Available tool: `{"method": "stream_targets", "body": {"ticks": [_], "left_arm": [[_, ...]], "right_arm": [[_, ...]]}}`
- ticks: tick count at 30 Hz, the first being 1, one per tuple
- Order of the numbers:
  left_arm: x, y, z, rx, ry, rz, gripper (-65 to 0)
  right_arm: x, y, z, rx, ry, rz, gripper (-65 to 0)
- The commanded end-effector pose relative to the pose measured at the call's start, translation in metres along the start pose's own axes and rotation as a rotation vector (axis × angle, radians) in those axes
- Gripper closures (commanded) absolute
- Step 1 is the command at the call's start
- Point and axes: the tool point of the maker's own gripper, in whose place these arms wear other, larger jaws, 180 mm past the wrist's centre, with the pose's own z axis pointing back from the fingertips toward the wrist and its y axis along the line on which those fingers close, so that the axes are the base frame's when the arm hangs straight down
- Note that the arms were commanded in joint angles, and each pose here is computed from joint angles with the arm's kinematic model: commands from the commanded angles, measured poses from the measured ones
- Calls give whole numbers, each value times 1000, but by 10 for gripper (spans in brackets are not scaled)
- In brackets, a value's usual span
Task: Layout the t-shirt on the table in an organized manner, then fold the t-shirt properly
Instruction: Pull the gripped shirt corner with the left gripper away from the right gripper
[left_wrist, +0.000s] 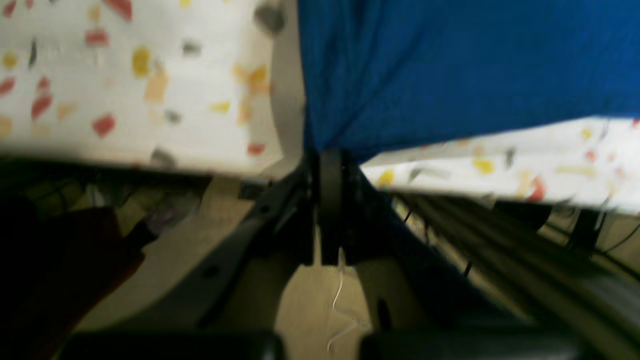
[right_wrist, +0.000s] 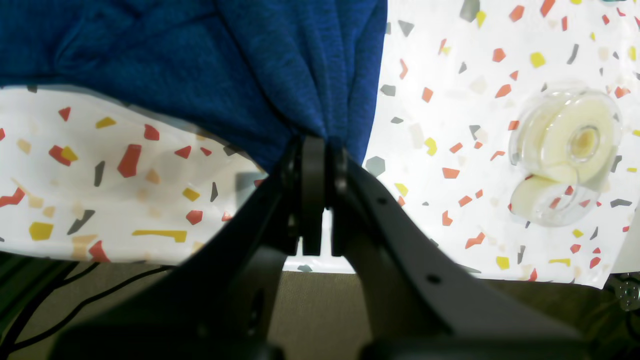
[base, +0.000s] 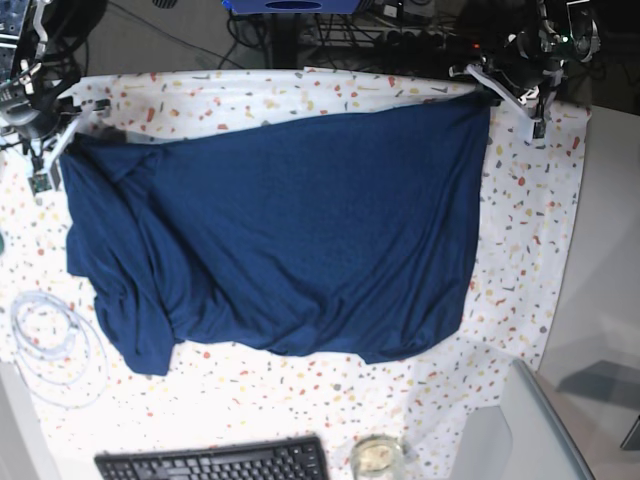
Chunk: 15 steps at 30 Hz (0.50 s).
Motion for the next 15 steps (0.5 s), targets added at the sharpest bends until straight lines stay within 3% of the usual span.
{"method": "stream_targets", "body": {"ticks": [1,12,15], "left_arm": [[5,4,4,4,-9,-17,0],[0,4,5,5,13,-20,-7],[-2,4,7,6,16,-22,-186]], "right_arm": [[7,-8,3,-22,-25,6,0],[5,1,2,-5,-23,-12,0],[4,2,2,-4,-23,-14,0]]}}
